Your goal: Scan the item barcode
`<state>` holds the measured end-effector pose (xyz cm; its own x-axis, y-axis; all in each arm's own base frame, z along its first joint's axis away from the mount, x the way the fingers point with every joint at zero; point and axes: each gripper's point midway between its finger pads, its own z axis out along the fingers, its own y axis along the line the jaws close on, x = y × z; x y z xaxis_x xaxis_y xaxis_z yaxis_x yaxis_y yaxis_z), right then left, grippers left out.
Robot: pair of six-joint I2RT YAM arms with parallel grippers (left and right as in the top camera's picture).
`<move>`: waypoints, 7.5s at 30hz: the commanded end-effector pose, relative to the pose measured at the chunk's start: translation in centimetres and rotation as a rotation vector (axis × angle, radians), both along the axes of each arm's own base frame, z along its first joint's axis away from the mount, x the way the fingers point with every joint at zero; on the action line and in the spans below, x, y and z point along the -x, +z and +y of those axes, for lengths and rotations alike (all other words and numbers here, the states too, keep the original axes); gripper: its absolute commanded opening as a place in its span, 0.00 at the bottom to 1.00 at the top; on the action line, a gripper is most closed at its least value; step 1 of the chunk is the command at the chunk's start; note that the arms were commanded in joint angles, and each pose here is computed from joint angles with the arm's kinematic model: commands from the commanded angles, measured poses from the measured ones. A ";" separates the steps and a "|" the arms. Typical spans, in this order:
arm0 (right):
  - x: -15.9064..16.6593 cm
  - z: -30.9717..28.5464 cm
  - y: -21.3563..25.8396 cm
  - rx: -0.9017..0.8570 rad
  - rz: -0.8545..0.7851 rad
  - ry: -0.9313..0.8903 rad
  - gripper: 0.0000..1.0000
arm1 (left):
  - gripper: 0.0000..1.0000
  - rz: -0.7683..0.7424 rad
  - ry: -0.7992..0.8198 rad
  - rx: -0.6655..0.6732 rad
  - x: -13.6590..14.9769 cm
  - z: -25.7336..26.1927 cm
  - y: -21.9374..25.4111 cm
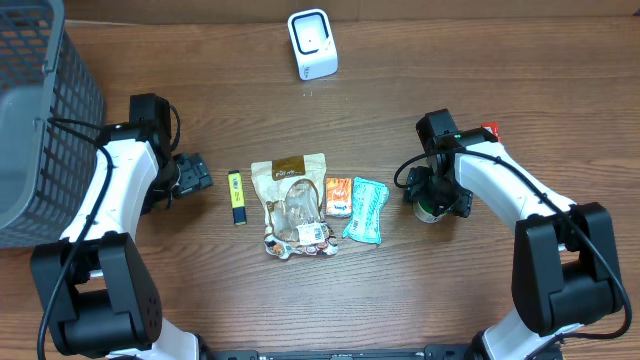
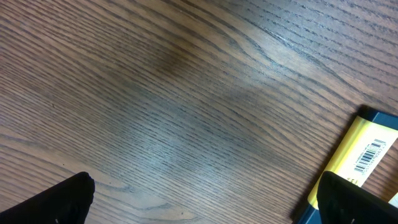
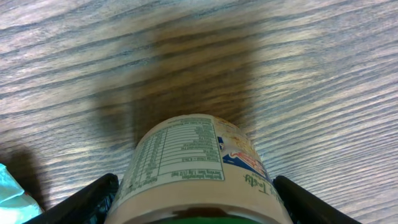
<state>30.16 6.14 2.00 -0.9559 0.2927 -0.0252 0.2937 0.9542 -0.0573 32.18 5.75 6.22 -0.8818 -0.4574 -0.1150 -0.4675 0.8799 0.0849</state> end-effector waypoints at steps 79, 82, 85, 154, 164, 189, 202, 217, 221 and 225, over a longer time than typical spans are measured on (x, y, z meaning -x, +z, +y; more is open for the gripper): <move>6.4 12.5 11.2 -0.799 0.449 -0.130 0.37 | 1.00 0.011 -0.013 -0.009 0.1 0.1 -0.2; 3.6 11.0 8.8 -0.676 0.289 -0.056 0.20 | 1.00 0.011 -0.013 -0.009 0.1 0.1 -0.2; 1.4 9.9 7.5 -0.589 0.176 -0.019 0.17 | 1.00 0.011 -0.013 -0.009 0.1 0.1 -0.2; -35.5 21.7 17.3 -0.283 -1.404 0.448 0.04 | 1.00 0.011 -0.013 -0.009 0.1 0.1 -0.2; -36.5 21.7 15.0 -0.358 -1.454 0.328 0.04 | 1.00 0.011 -0.013 -0.009 0.1 0.1 -0.2; -35.8 21.3 22.4 -0.387 -1.591 0.315 0.04 | 1.00 0.011 -0.013 -0.009 0.1 0.1 -0.2; -29.6 16.2 33.3 -0.343 -1.392 0.321 0.04 | 1.00 0.011 -0.013 -0.009 0.1 0.1 -0.2; -14.0 1.2 16.3 -0.114 -0.340 0.139 0.04 | 1.00 0.011 -0.013 -0.009 0.1 0.1 -0.2; -10.9 -1.8 12.0 -0.094 -0.176 0.075 0.04 | 1.00 0.011 -0.013 -0.009 0.1 0.1 -0.2; -9.4 -4.1 8.1 -0.087 -0.105 0.016 0.06 | 1.00 0.011 -0.013 -0.009 0.1 0.1 -0.2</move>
<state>40.16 3.43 11.45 -0.9607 0.2520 -0.1168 0.2463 0.9673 0.0609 32.23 5.75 6.23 -0.8816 -0.4574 -0.1168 -0.4676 0.8799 0.0843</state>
